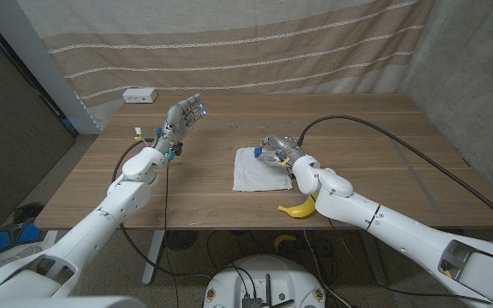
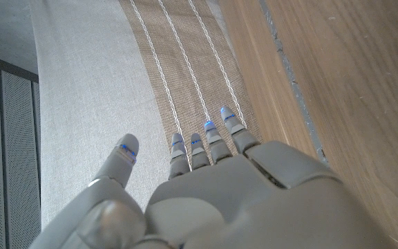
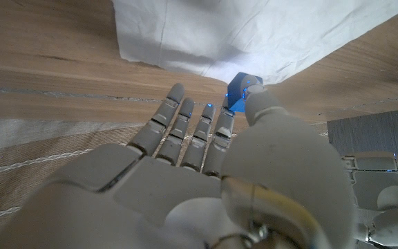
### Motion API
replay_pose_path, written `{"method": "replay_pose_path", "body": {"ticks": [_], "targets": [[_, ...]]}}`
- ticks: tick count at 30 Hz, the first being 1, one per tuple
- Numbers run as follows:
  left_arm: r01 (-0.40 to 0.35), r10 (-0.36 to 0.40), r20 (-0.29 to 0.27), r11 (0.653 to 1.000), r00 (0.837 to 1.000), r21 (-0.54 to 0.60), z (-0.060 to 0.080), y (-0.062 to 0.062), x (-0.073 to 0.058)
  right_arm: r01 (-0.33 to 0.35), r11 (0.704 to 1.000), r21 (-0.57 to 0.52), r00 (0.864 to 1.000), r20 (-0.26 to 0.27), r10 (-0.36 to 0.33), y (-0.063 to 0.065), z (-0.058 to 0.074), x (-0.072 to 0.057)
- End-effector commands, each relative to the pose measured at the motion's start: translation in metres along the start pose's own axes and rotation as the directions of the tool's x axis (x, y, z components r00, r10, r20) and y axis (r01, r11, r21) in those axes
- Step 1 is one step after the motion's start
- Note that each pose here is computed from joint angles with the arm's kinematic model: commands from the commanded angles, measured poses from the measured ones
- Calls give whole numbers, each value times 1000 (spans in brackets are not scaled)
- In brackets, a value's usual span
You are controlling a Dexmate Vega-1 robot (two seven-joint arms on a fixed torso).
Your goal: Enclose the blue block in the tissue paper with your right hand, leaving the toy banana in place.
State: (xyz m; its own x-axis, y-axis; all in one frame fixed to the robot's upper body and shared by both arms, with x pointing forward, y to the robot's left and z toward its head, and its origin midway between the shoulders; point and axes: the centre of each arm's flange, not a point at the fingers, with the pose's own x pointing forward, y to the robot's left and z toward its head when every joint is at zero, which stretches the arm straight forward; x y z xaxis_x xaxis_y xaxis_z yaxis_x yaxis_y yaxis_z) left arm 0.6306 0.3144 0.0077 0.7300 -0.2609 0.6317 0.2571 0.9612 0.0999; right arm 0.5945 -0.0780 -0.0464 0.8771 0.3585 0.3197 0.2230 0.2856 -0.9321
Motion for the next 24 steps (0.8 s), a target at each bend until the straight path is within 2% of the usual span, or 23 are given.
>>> {"method": "replay_pose_path", "body": {"ticks": [1, 12, 24], "targets": [[10, -10, -6, 1000, 1000, -6, 0, 1, 2, -35, 999, 2, 999, -26, 35, 11, -2, -10], [18, -18, -6, 1000, 1000, 0, 0, -2, 1, -62, 998, 15, 998, -19, 62, 15, -1, -18], [23, -23, -6, 1000, 1000, 4, 3, -4, 0, -92, 995, 31, 996, -19, 92, 14, -1, -23]]}}
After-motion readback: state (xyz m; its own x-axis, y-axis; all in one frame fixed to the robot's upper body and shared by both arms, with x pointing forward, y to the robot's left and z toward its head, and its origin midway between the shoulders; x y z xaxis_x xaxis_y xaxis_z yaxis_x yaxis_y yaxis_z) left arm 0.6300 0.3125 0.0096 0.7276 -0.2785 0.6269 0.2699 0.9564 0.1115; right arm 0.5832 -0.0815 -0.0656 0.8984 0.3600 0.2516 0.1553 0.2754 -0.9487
